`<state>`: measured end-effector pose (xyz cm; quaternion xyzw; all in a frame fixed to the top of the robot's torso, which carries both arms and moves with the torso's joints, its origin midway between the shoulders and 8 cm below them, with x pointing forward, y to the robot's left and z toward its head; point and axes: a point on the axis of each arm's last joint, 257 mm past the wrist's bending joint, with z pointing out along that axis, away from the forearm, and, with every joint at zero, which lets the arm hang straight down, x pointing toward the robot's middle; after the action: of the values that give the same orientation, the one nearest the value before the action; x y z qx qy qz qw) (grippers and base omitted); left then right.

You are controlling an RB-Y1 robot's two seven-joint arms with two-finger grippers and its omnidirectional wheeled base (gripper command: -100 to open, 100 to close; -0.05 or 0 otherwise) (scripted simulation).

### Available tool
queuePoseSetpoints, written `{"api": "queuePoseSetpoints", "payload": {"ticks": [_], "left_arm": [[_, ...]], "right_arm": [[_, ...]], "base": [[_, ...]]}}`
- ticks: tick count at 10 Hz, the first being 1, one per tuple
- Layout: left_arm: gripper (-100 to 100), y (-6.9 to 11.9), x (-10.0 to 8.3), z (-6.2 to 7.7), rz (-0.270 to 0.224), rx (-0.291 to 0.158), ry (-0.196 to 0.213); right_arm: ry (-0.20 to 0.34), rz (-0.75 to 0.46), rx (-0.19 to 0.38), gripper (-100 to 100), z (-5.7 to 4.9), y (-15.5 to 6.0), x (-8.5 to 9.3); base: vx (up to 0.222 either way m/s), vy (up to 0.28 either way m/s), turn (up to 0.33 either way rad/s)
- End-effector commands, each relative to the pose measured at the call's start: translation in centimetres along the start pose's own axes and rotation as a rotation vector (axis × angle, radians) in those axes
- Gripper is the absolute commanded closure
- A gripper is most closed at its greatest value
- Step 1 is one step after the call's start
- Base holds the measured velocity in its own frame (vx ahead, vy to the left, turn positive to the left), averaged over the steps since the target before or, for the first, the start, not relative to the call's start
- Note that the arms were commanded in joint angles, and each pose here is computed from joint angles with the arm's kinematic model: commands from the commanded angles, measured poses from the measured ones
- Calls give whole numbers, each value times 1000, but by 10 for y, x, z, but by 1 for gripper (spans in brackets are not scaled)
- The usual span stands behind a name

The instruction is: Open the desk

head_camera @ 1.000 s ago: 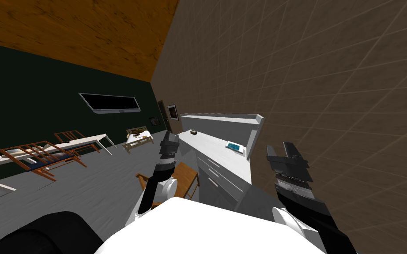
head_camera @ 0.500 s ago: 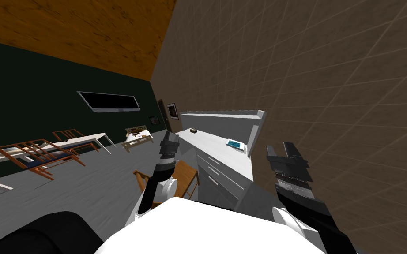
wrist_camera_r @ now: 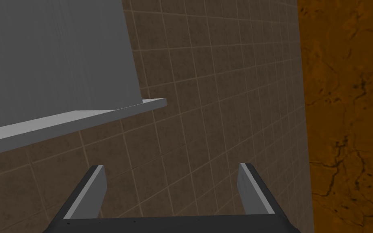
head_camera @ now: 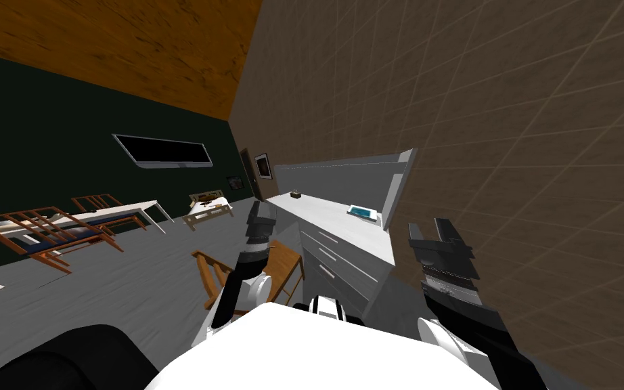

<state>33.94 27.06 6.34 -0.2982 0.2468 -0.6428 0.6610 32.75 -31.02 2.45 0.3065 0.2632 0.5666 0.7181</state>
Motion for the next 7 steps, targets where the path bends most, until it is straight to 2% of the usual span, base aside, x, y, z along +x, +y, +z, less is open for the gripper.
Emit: {"api": "queuePoseSetpoints", "payload": {"ticks": [1,7], "left_arm": [[-100,25,9,-4,19,-47,53],[-100,85,20,-20,36,-160,102]], "right_arm": [[0,0,0,0,0,0,0],[0,0,0,0,0,0,0]], "base": [[15,4,-66],[21,2,-57]]}}
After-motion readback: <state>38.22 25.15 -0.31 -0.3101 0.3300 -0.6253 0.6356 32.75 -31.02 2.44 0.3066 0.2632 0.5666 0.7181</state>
